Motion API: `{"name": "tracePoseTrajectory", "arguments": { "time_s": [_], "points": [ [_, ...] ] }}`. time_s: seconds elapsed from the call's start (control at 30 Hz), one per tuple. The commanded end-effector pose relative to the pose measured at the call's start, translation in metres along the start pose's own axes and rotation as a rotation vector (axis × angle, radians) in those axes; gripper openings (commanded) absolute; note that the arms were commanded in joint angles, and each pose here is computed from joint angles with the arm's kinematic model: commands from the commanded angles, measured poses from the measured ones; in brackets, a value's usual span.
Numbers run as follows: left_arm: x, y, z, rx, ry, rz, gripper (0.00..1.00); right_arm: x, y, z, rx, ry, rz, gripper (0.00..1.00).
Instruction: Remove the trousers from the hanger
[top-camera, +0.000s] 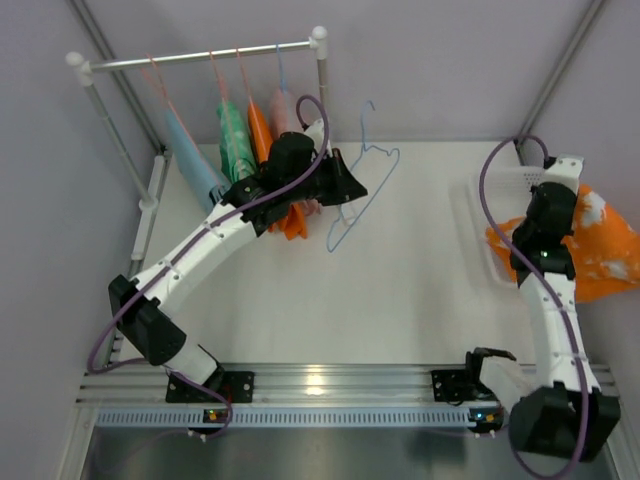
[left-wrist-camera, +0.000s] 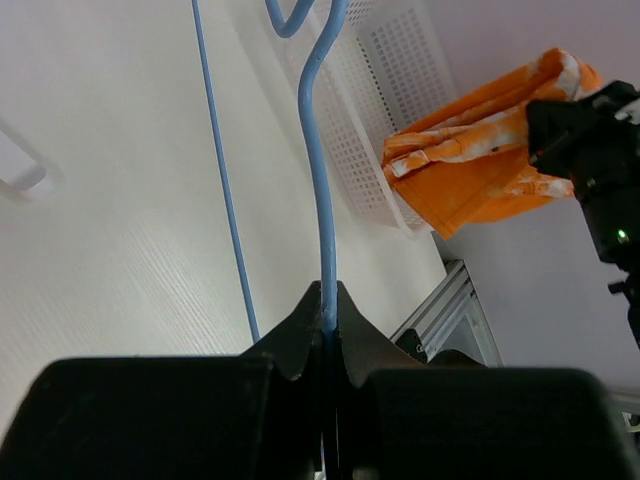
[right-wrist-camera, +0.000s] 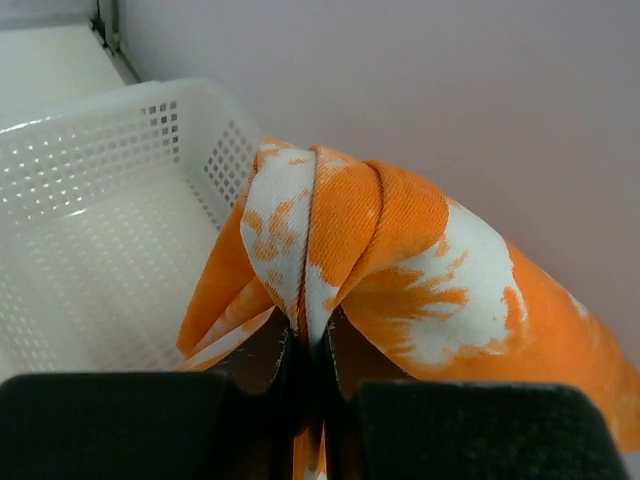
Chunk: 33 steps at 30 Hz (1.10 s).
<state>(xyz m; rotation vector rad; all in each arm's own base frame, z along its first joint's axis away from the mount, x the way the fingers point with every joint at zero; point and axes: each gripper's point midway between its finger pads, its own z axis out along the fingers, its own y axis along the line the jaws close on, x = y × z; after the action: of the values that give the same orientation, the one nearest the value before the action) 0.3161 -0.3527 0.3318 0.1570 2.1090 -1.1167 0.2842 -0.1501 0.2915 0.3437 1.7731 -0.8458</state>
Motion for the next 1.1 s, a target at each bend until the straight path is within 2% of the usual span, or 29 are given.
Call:
{"name": "tracePoseTrajectory", "arguments": {
  "time_s": [0.0,0.13,0.17,0.23,0.27,0.3,0.4,0.43,0.47,0.5,0.73,0.8,0.93,1.07],
  "points": [
    [-0.025,-0.031,-0.026,0.091,-0.064,0.023,0.0,-0.036,0.029,0.032,-0.175,-0.093,0.048,0.0],
    [-0.02,-0.03,-0.025,0.104,-0.043,0.051,0.0,-0.049,0.075,0.064,-0.388,-0.109,0.013,0.0],
    [-0.016,-0.026,-0.023,0.099,-0.033,0.054,0.0,-0.04,0.094,0.075,-0.445,-0.078,-0.009,0.0],
    [-0.012,-0.023,-0.023,0.093,-0.022,0.067,0.0,-0.042,0.107,0.084,-0.497,-0.056,-0.027,0.07],
    [-0.009,-0.019,-0.023,0.081,-0.012,0.072,0.0,-0.028,0.12,0.095,-0.524,-0.01,-0.04,0.14],
    [-0.005,-0.017,-0.023,0.074,-0.002,0.077,0.0,-0.018,0.126,0.097,-0.539,0.036,-0.042,0.36],
    [0.0,-0.01,-0.024,0.055,0.015,0.101,0.0,-0.006,0.137,0.108,-0.555,0.092,-0.039,0.71],
    [0.0,-0.008,-0.025,0.052,0.016,0.12,0.0,-0.005,0.144,0.106,-0.587,0.094,-0.025,0.87],
    [0.001,-0.007,-0.026,0.05,0.016,0.132,0.0,-0.006,0.145,0.104,-0.597,0.091,-0.022,0.96],
    [0.002,-0.007,-0.028,0.048,0.018,0.139,0.0,-0.007,0.145,0.103,-0.6,0.086,-0.016,0.99],
    [0.012,0.002,-0.042,0.035,0.026,0.215,0.0,-0.046,0.13,0.064,-0.663,-0.023,0.038,0.99],
    [0.013,-0.002,-0.053,0.051,0.013,0.23,0.0,-0.064,0.119,0.045,-0.675,-0.071,0.058,0.99],
    [0.016,-0.01,-0.071,0.098,-0.013,0.285,0.0,-0.092,0.113,-0.011,-0.818,-0.188,0.083,0.99],
    [0.004,-0.026,-0.108,0.144,-0.117,0.356,0.0,-0.107,0.098,-0.064,-0.902,-0.285,0.087,1.0]
  ]
}}
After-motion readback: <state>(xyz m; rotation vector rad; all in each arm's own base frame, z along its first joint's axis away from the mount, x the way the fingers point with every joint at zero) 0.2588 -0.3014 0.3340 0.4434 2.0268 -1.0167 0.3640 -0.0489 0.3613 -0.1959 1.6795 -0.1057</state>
